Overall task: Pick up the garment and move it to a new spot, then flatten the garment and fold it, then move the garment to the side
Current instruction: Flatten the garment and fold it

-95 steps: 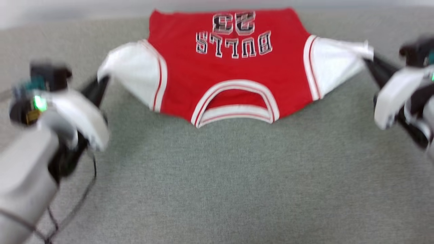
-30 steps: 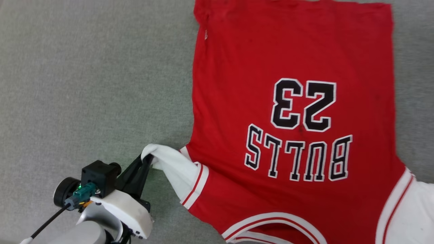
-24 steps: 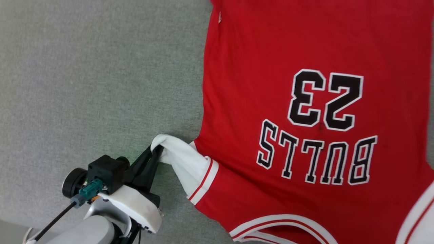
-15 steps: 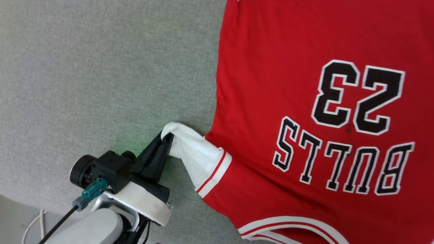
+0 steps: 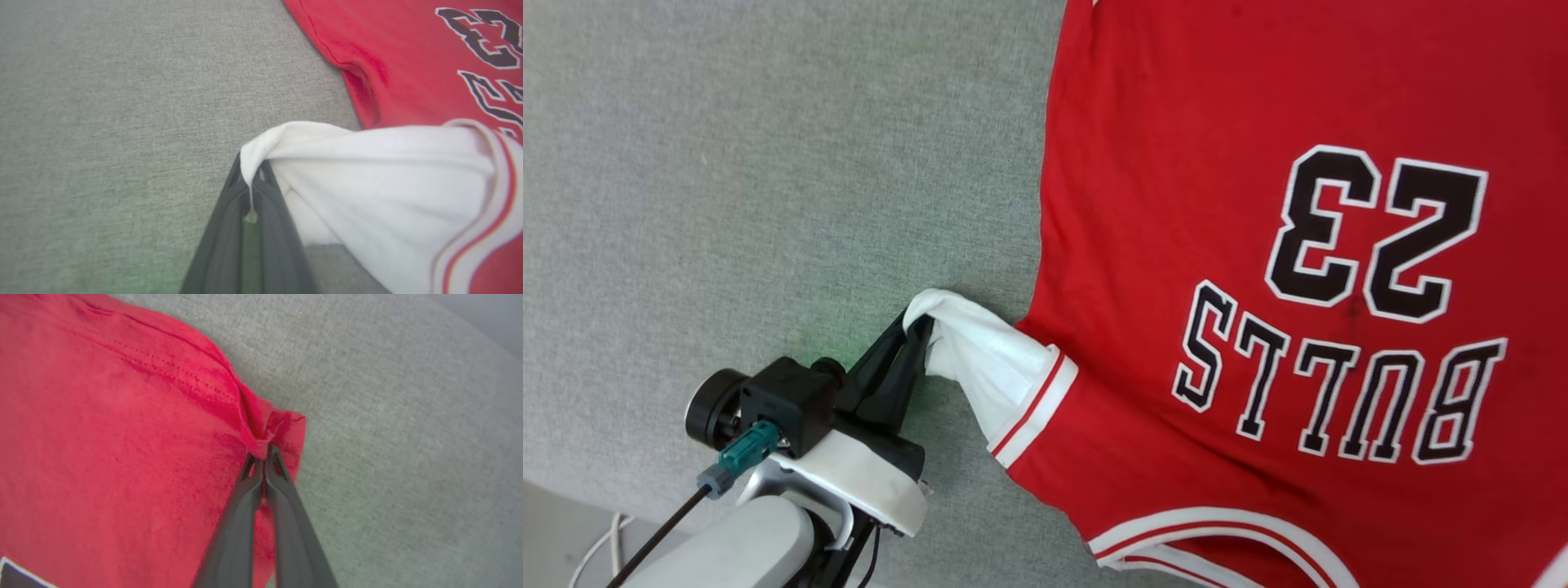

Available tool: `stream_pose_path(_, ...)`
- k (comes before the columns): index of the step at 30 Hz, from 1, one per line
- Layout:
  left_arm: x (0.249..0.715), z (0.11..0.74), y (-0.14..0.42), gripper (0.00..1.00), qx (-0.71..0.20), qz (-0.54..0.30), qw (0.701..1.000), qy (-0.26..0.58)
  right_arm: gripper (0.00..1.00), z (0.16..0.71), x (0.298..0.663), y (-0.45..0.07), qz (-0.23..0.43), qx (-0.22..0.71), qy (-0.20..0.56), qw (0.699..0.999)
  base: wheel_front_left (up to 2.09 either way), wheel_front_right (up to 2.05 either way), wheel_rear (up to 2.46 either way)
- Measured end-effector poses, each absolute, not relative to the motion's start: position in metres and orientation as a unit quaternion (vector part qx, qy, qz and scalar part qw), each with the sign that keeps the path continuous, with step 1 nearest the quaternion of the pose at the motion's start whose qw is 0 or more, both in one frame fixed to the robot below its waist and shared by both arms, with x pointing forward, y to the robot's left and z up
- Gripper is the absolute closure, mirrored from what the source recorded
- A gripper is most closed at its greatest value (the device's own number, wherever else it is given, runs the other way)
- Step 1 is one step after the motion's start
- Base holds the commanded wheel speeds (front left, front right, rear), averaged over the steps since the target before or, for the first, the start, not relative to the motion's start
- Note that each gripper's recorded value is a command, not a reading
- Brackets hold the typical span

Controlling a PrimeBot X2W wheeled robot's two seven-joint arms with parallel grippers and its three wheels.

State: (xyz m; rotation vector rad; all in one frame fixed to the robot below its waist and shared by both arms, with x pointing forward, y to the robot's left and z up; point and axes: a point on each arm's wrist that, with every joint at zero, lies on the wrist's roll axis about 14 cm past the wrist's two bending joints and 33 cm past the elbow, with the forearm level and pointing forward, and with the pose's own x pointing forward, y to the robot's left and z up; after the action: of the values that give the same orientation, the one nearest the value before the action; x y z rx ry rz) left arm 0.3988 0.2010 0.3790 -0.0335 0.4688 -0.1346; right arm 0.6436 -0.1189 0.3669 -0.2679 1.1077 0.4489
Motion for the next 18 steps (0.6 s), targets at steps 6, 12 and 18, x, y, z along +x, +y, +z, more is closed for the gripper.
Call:
stream_pose_path(6, 0.389, 0.396, 0.206, 1.0, -0.018, -0.056, 0.974, 0.218, 1.0, 0.414, 0.633, -0.121, 0.22, -0.133, 0.47, 0.844, 0.0, 0.0, 0.0)
stream_pose_path(12, 0.376, 0.412, 0.21, 1.0, -0.021, -0.044, 0.977, 0.205, 1.0, 0.437, 0.592, -0.134, 0.243, -0.169, 0.453, 0.841, 0.0, 0.0, 0.0)
stream_pose_path(18, 0.365, 0.428, 0.205, 1.0, -0.027, -0.05, 0.98, 0.191, 1.0, 0.46, 0.535, -0.187, 0.233, -0.197, 0.443, 0.843, 0.0, 0.0, 0.0)
